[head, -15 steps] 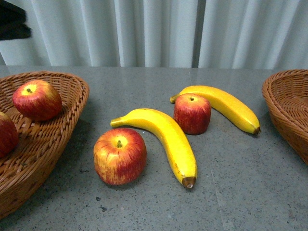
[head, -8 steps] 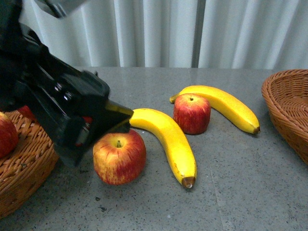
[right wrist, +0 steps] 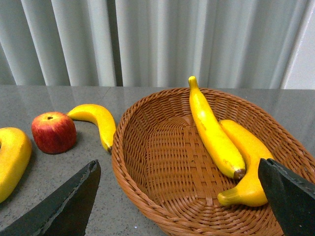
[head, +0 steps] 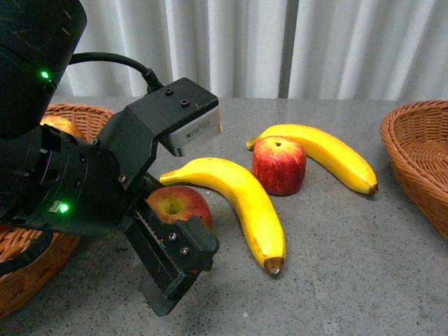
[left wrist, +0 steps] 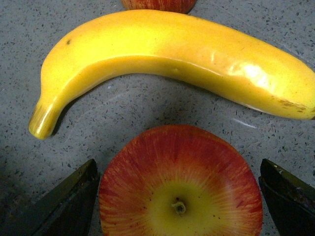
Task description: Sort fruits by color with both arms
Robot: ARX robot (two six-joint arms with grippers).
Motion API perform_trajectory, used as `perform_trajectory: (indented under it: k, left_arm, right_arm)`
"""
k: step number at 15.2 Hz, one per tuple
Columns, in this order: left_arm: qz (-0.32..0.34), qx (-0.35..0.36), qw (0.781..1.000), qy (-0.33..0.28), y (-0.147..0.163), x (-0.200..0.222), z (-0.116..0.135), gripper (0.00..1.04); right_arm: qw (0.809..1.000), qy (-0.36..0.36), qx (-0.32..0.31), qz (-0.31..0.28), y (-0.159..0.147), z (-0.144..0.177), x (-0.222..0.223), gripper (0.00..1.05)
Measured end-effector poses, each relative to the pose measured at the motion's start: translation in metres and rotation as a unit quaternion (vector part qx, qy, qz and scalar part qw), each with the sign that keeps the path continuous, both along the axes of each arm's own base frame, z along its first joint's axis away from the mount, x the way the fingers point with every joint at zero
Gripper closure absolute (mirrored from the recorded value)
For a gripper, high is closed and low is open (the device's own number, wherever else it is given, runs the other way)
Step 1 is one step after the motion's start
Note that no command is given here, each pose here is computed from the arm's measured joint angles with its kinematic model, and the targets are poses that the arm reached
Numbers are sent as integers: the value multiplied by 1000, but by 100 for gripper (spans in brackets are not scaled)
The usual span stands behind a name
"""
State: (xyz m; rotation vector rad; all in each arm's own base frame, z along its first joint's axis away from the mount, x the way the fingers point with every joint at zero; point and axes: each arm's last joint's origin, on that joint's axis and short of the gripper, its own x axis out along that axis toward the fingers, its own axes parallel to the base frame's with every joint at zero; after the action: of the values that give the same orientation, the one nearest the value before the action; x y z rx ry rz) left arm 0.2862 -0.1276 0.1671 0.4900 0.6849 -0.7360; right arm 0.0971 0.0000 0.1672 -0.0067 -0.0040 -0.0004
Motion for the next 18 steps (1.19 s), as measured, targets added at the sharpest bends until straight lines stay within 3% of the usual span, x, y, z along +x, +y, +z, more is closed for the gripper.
perform_trajectory:
  k: [3,6,8,10,12,14,16,18]
  left_arm:
    - [-4,3,1000,-2,1,-1,0,9]
    - [-3,3,1000,-2,2,-3,3,29]
    - [-3,1,1000,-6,4,-6,10,33]
    - [-4,-9,1000,-21,6,-11,23,35]
    - [8,-33,997,-70,15,-17,60,35]
    - [71,-69,986,-132,33,-21,98,36]
    - [184,-109,961,-175,65,-34,131,36]
    - [289,-140,932,-166,98,-41,132,36]
  right_arm:
    - [1000,0,0,0,0,0,0,7]
    - [1000,0,0,0,0,0,0,7]
    - [1000,0,0,0,0,0,0,7]
    - [1000,0,0,0,0,0,0,7]
    - [1000,0,0,0,0,0,0,7]
    - [1000,0,0,0,0,0,0,7]
    - [1000,0,0,0,0,0,0,7]
    - [1000,0,0,0,0,0,0,7]
